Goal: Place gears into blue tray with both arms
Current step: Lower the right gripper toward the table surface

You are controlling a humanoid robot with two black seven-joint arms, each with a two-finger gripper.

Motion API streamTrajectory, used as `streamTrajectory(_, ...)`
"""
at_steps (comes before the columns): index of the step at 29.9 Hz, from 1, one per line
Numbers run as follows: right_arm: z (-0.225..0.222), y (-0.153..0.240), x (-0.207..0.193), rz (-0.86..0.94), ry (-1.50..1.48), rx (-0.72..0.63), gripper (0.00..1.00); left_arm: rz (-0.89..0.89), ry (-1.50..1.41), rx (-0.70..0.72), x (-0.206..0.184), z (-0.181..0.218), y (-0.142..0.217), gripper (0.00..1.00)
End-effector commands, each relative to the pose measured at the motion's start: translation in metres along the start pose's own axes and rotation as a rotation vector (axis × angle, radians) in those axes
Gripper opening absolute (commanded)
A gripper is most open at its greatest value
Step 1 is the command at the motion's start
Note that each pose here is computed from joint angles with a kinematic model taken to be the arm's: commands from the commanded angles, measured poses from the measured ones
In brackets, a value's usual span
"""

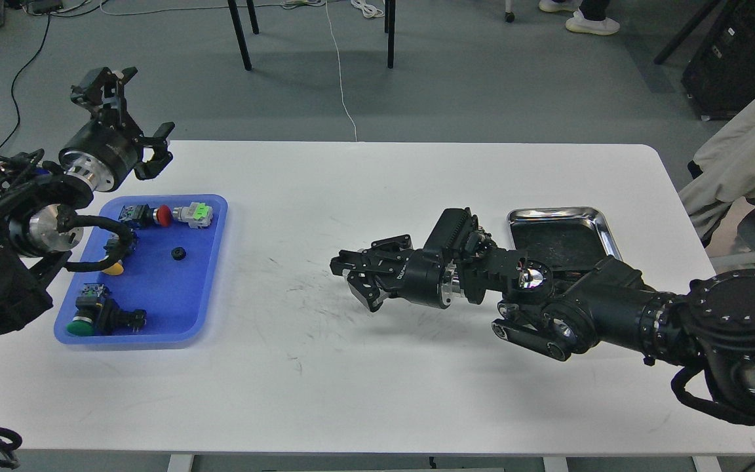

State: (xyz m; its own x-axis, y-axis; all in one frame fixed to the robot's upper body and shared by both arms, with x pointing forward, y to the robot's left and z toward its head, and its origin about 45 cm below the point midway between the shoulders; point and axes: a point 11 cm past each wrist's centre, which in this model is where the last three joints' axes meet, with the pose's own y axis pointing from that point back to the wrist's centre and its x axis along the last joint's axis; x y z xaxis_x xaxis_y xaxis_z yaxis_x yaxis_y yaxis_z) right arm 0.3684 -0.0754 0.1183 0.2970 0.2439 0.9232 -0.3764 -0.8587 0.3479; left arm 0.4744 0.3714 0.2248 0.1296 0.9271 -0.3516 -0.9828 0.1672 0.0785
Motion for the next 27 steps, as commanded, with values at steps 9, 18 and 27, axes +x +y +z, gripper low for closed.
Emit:
streamTrajectory(9,0.003,0.007,-0.018,-0.042,0.020,-0.008,0.02,0.002,-0.002,0.000,0.002,0.001,0.001,0.99)
streamTrajectory(18,0.014,0.017,-0.036,-0.103,0.056,-0.035,0.02,0.012,-0.010,-0.004,0.008,0.005,0.004,0.99)
streamTrajectory(27,0.014,0.017,-0.035,-0.100,0.058,-0.036,0.05,0.017,-0.016,-0.008,0.012,0.009,0.006,0.99)
